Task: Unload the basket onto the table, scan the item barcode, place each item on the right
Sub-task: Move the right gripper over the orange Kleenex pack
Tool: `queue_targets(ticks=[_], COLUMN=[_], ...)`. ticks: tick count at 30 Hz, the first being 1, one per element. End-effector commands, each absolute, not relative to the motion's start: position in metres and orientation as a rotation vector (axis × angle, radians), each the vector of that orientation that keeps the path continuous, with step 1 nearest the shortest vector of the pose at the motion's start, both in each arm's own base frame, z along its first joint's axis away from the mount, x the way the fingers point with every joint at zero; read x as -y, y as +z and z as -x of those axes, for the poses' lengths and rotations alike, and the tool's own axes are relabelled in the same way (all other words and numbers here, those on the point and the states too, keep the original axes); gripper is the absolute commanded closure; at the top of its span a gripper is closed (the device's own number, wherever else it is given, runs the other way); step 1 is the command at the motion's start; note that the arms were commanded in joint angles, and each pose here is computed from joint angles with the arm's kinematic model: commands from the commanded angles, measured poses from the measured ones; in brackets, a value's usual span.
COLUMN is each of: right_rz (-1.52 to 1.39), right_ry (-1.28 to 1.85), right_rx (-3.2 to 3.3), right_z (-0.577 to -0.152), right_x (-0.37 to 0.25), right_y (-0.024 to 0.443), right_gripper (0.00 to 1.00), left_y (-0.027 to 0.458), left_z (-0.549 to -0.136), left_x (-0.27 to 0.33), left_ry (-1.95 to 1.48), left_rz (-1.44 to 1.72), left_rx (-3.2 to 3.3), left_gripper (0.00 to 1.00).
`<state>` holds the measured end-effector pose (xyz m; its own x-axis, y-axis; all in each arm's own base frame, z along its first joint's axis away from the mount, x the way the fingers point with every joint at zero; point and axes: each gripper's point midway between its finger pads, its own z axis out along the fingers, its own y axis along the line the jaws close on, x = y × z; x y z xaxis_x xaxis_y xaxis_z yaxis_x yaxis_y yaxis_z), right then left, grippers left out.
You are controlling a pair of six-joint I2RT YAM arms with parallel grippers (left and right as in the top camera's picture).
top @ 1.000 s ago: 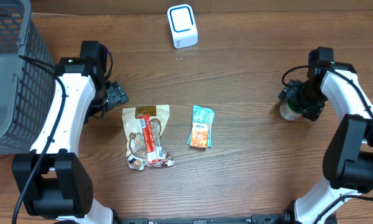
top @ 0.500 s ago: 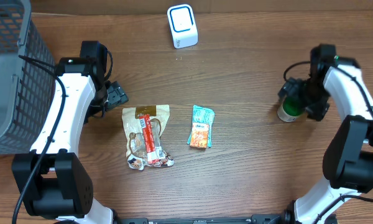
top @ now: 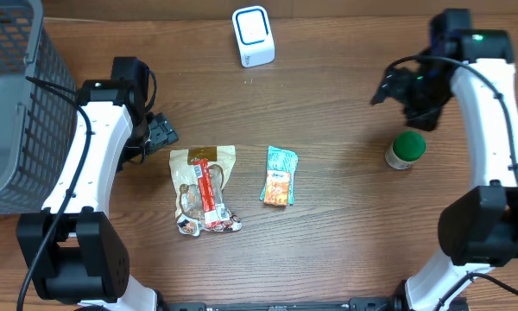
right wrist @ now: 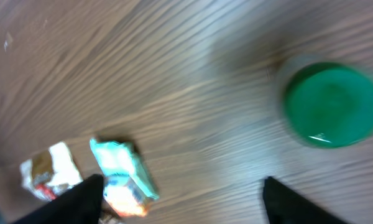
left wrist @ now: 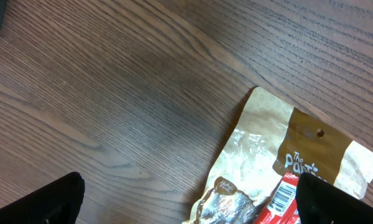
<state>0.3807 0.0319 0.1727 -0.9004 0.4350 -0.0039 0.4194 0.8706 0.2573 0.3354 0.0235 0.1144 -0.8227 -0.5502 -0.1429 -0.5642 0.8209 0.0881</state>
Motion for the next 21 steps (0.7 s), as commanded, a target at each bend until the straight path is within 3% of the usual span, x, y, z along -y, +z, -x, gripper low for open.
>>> queue_targets(ticks=[1, 4, 12, 21], right_rz=[-0.503, -0.337, 0.134, 0.35], right_ry=[0.463, 0.45, 0.387, 0.371], right_rx=[-3.058, -3.143, -3.279, -3.216], right_z=[-0.366, -0.345, -0.274, -0.257], right_x=[-0.084, -0.125, -0.215, -0.254], right_y=[0.165, 0.149, 0.104, 0.097], right_gripper=[0.41, 0.47, 0.48, 0.48], left_y=[0.119, 0.119, 0.119, 0.119], left_z=[-0.339, -0.339, -0.339, -0.339], left_x=[-0.025, -0.025, -0.025, -0.025], left_ry=[0.19, 0.191, 0.19, 0.19], left_rz=[0.891, 0.891, 0.891, 0.891], left_rx=[-2.871, -2.871, -2.871, -2.871], left_gripper=[0.0, 0.0, 0.0, 0.0])
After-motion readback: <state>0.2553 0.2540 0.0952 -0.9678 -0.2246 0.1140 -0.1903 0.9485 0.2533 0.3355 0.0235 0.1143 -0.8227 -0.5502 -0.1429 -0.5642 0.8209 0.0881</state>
